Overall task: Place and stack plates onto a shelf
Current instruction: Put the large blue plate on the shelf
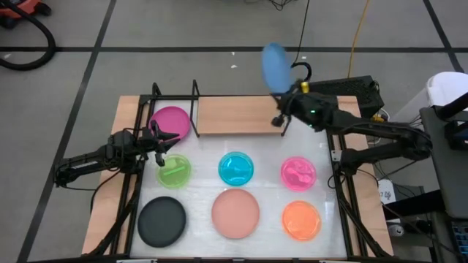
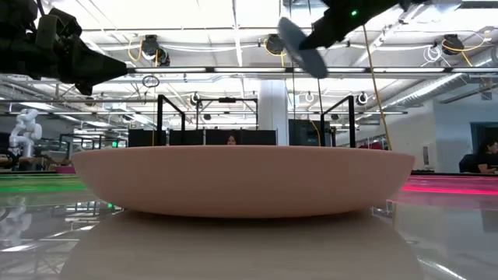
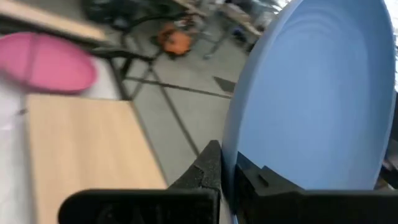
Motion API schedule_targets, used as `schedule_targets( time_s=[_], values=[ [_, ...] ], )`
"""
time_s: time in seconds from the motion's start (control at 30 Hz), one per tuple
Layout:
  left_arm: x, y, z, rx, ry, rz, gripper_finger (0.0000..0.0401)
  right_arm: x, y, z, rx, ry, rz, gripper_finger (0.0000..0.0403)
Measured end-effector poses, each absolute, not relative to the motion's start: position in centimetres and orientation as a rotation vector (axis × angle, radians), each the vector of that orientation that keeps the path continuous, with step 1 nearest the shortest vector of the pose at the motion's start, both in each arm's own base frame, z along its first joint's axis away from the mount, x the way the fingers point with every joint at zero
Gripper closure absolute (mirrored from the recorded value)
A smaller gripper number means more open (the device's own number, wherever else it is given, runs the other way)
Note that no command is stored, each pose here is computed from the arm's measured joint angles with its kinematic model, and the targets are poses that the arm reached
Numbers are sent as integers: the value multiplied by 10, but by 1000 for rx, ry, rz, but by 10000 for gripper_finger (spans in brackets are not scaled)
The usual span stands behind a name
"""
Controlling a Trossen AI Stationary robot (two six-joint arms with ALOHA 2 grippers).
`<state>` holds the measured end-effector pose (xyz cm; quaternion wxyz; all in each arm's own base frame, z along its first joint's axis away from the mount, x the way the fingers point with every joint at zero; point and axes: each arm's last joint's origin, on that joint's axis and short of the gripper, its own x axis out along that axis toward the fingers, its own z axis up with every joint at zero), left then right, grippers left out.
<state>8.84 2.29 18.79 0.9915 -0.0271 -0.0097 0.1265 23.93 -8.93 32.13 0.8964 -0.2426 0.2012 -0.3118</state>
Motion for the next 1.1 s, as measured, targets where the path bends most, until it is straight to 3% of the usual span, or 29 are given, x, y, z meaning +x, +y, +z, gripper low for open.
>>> schedule_targets(
  time_s=[0.13, 0.63, 1.1],
  values=[
    [88, 23, 188, -55, -21, 254, 309, 262, -88, 296, -548, 507, -480, 403],
    [88, 23, 188, -55, -20, 254, 309, 297, -97, 198, -555, 963, -301, 403],
    [88, 23, 188, -55, -20, 254, 309, 296, -97, 180, -513, 1060, -276, 391]
  ],
)
